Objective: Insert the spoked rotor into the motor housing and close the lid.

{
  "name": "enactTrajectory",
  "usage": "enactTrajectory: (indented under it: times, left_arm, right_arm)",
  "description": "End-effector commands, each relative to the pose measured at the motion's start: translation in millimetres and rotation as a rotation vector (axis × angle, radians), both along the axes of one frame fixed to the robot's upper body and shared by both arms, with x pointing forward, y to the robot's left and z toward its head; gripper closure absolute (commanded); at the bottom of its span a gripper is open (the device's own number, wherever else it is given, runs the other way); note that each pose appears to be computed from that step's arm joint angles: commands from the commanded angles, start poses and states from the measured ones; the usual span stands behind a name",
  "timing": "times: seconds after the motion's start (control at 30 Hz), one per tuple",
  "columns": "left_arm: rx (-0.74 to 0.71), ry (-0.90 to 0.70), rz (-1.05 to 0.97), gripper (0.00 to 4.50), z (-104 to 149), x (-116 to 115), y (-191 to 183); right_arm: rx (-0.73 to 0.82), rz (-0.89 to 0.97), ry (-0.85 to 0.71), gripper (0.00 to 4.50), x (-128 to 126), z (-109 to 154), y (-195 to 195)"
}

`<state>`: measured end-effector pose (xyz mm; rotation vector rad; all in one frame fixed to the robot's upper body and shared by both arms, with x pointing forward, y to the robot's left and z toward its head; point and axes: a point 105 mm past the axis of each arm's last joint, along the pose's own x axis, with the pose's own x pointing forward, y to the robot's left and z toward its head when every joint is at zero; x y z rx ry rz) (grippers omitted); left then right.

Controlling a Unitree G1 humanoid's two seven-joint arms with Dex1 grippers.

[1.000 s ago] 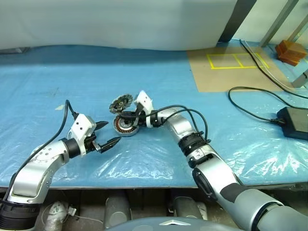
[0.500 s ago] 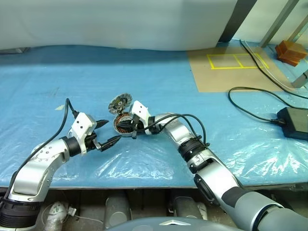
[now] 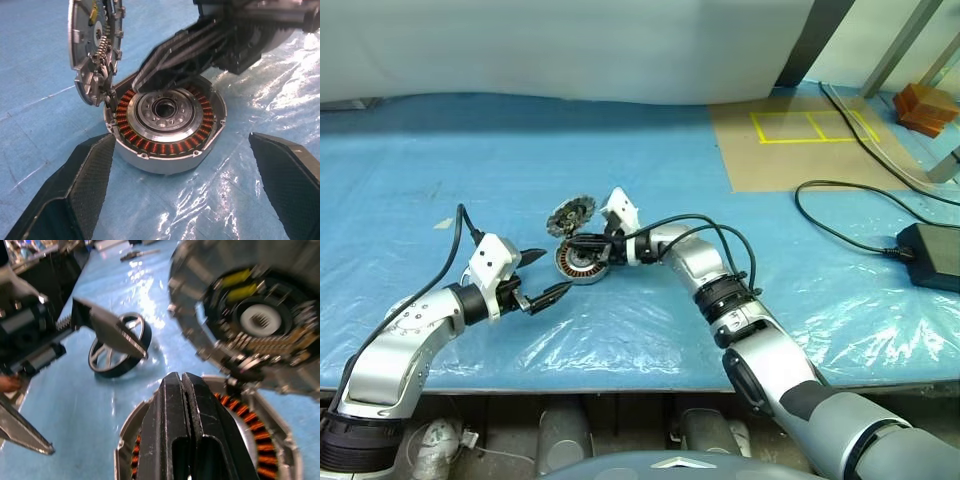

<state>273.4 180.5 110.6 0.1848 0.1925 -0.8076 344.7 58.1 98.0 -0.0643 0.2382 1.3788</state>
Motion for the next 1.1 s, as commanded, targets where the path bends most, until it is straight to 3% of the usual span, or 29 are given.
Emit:
enactTrajectory:
  times: [0.03, 0.2, 0.47, 0.53, 0.67, 0.77, 1.0, 1.1]
  left_arm:
    - [0.005, -0.039, -0.018, 0.0, 8.2, 0.6, -2.9]
    - [0.007, -0.038, -0.016, 0.0, 7.3, -0.3, -2.9]
    - [0.006, -0.038, -0.016, 0.0, 7.4, -0.1, -3.7]
    - [0.006, -0.04, -0.017, 0.0, 7.5, 0.4, -4.1]
    - [0.006, -0.04, -0.019, 0.0, 7.6, 0.6, -4.8]
    - [0.006, -0.041, -0.018, 0.0, 7.7, 0.6, -5.0]
    - [0.007, -0.037, -0.02, 0.0, 7.1, 0.5, -5.1]
    - [0.008, -0.038, -0.021, 0.0, 7.6, 1.9, -5.3]
  right_arm:
    - [-0.058, -0.003, -0.046, 4.48, -2.8, -11.2, 4.6]
    - [-0.045, -0.057, -0.029, 4.48, 5.0, -11.6, 0.1]
    - [0.179, -0.003, 0.037, 4.48, 2.1, 33.5, 3.5]
    - [0.132, -0.011, 0.015, 4.48, 2.9, 27.6, 4.1]
    - [-0.079, -0.05, -0.077, 4.48, 6.7, -11.0, -3.1]
    - [-0.102, -0.078, -0.058, 4.48, 9.5, -20.0, -7.8]
    - [-0.02, -0.107, -0.03, 4.48, 15.8, -6.5, -9.7]
    - [0.133, -0.083, 0.011, 4.48, 12.9, 18.8, -3.3]
